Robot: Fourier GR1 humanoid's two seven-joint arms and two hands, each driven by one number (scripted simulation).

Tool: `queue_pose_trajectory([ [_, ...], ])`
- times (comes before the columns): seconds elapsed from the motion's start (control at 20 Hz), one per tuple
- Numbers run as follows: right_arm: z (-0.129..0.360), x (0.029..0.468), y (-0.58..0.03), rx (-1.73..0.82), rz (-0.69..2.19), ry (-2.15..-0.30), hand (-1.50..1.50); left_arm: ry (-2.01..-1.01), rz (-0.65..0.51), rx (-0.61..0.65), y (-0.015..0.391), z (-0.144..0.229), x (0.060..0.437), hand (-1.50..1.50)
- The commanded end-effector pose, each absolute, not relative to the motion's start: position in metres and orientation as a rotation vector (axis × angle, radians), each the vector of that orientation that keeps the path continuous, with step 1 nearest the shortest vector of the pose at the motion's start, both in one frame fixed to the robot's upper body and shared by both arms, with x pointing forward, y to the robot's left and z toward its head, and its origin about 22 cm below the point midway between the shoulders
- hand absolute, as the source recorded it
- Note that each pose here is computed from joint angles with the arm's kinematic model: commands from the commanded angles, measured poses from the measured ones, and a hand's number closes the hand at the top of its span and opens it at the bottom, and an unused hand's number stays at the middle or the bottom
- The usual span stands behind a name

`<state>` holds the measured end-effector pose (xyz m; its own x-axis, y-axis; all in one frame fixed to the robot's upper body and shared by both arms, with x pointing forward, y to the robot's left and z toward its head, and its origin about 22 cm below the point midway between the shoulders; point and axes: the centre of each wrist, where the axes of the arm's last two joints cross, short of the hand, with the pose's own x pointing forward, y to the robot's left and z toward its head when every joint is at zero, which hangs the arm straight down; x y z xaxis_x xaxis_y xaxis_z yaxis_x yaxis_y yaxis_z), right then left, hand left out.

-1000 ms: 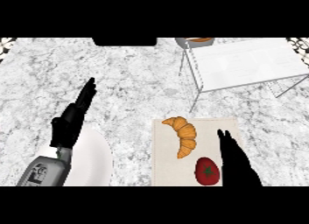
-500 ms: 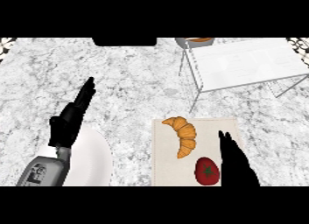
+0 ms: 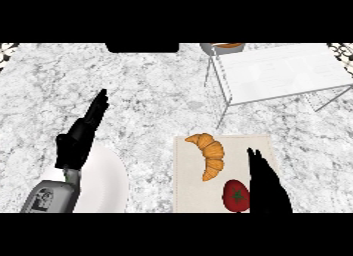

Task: Pick the tomato from the placemat and place it in the tiered shelf

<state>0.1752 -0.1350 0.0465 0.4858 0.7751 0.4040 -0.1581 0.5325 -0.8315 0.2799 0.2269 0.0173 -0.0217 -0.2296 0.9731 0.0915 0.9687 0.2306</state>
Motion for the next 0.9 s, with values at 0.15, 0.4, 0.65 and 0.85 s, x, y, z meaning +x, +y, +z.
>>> queue_pose_trajectory([
  [0.15, 0.018, 0.172, -0.136, -0.806, 0.654, -0.875, -1.50, -1.577, -0.259, 0.119, 0.227, 0.019, 0.279, 0.00],
  [0.4, 0.019, 0.182, -0.130, -0.772, 0.710, -0.849, 1.50, -1.573, -0.255, 0.120, 0.212, 0.009, 0.288, 0.00],
  [0.65, 0.008, 0.176, -0.131, -0.848, 0.827, -0.844, 1.50, -1.574, -0.247, 0.098, 0.218, 0.013, 0.282, 0.00],
  [0.85, 0.001, 0.156, -0.127, -0.871, 0.789, -0.902, 1.50, -1.571, -0.253, 0.112, 0.230, 0.026, 0.277, 0.00],
])
